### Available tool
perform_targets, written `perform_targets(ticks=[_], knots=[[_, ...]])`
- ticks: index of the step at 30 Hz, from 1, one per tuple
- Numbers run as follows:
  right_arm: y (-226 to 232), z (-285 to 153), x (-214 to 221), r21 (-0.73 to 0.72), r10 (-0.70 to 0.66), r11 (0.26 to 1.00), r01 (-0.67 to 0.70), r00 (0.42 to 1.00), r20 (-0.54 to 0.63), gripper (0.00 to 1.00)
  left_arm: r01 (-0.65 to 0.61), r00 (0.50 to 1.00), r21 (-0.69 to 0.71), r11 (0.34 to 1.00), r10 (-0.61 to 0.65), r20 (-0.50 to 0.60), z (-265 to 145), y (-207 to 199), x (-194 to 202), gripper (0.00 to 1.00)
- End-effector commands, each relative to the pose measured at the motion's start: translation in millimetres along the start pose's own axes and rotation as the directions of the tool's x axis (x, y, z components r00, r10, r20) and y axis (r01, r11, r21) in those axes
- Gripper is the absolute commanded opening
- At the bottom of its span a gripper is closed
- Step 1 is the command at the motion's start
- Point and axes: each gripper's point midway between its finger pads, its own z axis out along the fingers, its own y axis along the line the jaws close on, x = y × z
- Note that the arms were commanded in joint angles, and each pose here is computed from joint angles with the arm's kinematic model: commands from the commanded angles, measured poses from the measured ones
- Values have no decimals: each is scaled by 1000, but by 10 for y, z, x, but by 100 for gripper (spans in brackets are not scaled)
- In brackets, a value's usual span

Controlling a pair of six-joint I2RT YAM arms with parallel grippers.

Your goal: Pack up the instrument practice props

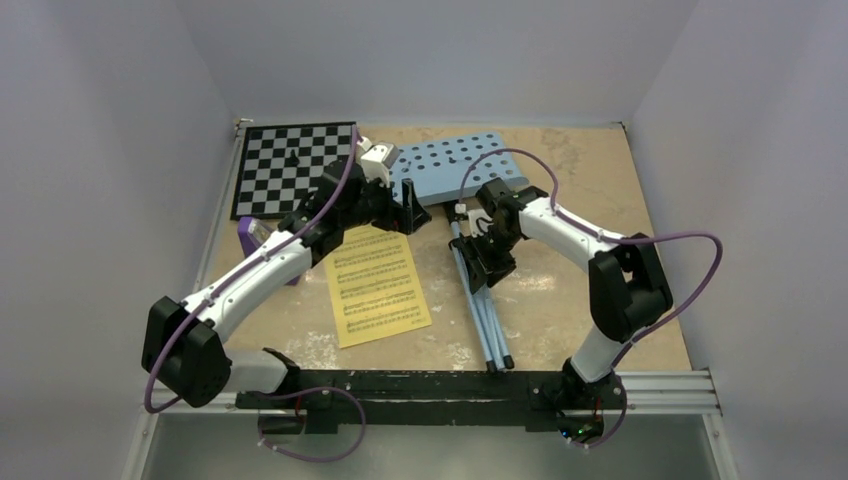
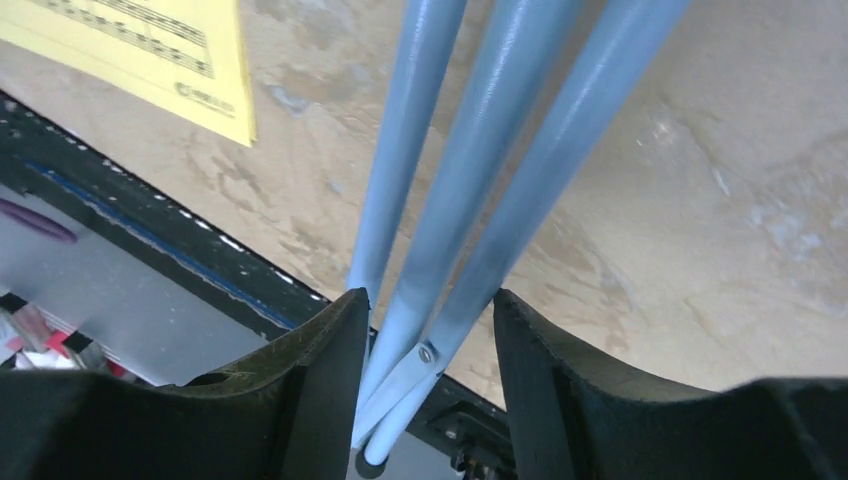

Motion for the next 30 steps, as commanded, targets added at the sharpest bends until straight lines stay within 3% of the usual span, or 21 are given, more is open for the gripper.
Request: perform_targets(ticks=[1,5,11,12,15,17,20,25,30], knots=[[145,-114,-277,-56,1,998,6,993,119,13,-17,999,17,1000,16,36,-42,-26,-99,91],[33,-137,-250,7,150,988,-153,978,147,0,-17,999,14,1000,16,35,-26,-18,-102,91],[-117,-153,-305,56,229,969,-242,957,177,0,-16,1000,7,1000,16,27,35,22,-82,91],[-110,-170,-341,50,218,972,-231,959,182,4,-17,1000,8,1000,16,24,44,22,-81,91],[242,-351,-488,-116,65,992,-40,973,221,35,-24,999,7,1000,24,29,52,19,-126,91],[322,-455,-544,-96,-45,993,73,961,272,60,-22,999,0,1000,22,37,55,34,-161,91],[350,-385,-534,-57,-75,994,93,962,263,97,-17,999,-3,1000,17,43,50,47,-234,91],[368,-45,-541,14,-65,998,64,983,170,99,-13,996,-16,1000,15,89,-64,91,-464,91],[52,184,-585,241,16,970,-43,993,115,99,2,990,-57,998,6,141,-245,224,-607,91]])
